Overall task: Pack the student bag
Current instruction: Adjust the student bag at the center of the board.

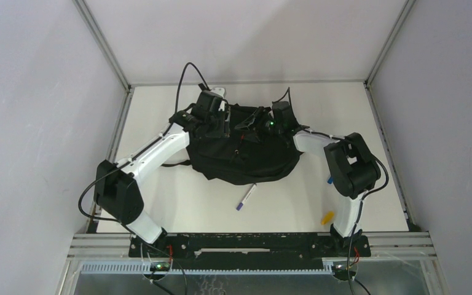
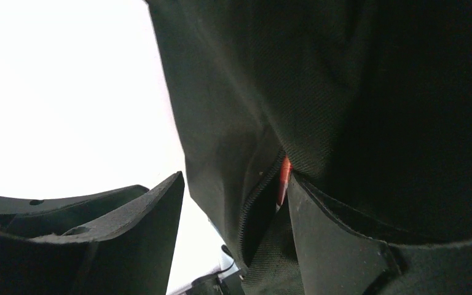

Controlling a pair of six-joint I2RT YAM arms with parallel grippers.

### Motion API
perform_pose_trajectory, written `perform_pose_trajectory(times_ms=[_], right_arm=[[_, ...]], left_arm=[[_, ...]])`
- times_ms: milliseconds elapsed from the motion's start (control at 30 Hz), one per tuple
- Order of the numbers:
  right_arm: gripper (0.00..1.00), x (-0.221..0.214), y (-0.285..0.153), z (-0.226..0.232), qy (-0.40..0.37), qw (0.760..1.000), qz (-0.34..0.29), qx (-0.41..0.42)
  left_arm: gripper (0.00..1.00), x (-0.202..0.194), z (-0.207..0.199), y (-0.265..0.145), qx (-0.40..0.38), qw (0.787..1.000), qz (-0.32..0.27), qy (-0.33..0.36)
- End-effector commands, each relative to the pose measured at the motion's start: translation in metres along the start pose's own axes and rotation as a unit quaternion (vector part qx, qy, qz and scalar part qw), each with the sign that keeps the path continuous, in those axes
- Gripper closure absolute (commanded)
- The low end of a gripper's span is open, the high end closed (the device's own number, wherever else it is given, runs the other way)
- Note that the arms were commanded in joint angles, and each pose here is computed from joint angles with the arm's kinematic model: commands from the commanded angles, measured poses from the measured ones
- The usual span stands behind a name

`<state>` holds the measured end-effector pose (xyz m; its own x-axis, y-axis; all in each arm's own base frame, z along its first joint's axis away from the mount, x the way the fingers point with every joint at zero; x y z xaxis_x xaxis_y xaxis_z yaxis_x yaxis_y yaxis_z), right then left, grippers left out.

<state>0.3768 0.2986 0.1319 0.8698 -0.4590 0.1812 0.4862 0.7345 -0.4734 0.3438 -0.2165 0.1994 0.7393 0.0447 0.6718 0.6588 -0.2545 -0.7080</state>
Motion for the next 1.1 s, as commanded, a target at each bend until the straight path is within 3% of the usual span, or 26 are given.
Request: perform_pose_trajectory(times_ms=[0, 333, 1067], right_arm=[[0.29, -0.005, 0.006, 0.036, -0.042, 0.997, 0.021, 0.054], [0.29, -0.008, 0.007, 0.058, -0.050, 0.995, 0.032, 0.084], [0.30, -0.011, -0.043, 0.120, -0.081, 0.979, 0.007, 0.185]], left_arm=[[0.45, 0.012, 0.000, -0.011, -0.006, 0.999, -0.031, -0.009], [0.45, 0.012, 0.003, -0.014, -0.001, 0.999, -0.033, -0.003], [0.45, -0.011, 0.009, -0.022, -0.019, 0.999, -0.032, -0.015]])
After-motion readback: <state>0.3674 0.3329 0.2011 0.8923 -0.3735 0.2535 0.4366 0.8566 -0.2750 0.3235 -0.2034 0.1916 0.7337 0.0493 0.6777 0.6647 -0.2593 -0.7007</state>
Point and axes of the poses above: each gripper's point midway between its finger pads, its own y axis out along the fingers, its own z axis along the line the jaws close on, x = y × z, the point moved 3 cm from there along -y, back along the fingers, and after that the axes turned 6 degrees about -y, right-handed, at the moved point
